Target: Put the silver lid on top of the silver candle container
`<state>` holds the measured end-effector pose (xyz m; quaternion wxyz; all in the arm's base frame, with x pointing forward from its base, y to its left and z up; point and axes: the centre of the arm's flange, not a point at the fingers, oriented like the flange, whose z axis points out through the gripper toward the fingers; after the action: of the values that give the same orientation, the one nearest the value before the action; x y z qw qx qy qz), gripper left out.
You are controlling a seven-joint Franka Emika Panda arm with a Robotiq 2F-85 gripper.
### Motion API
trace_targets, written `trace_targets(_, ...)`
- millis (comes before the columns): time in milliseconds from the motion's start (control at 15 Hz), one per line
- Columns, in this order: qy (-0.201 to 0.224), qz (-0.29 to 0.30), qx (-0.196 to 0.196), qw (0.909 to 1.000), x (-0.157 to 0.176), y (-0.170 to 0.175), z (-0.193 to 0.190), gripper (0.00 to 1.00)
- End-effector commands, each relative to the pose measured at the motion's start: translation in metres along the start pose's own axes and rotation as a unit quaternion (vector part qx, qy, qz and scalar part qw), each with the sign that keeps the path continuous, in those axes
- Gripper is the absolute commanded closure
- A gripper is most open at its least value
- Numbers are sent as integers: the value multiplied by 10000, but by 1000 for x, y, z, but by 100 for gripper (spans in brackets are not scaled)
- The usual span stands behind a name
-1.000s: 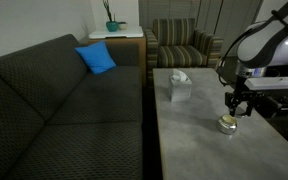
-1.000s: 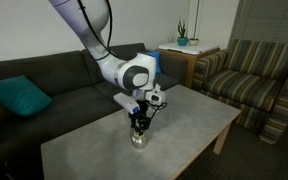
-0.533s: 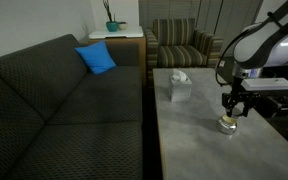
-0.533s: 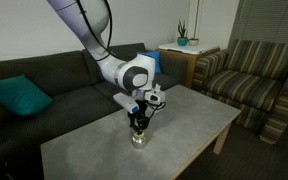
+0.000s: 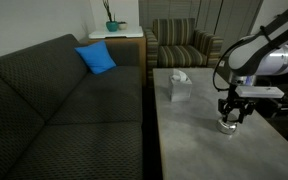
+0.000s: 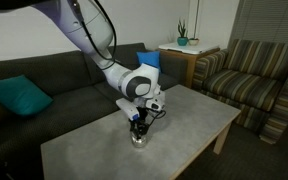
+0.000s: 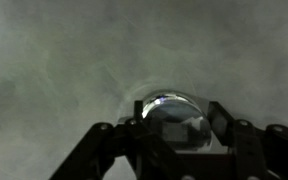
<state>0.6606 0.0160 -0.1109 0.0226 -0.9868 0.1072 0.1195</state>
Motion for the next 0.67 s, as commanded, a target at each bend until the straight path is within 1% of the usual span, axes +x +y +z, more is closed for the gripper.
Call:
trace_targets(0, -66, 167, 134, 9997, 23, 3, 10, 59)
trace_targets(400, -59, 222, 108, 9997, 25, 0, 12, 59)
trace_targets(467, -63, 228, 97, 9997, 25, 0, 13, 49)
trace_targets(533, -69, 238, 83, 9997, 23, -1, 13, 12)
trace_targets(600, -52, 282, 49, 9996, 20, 0, 13, 10)
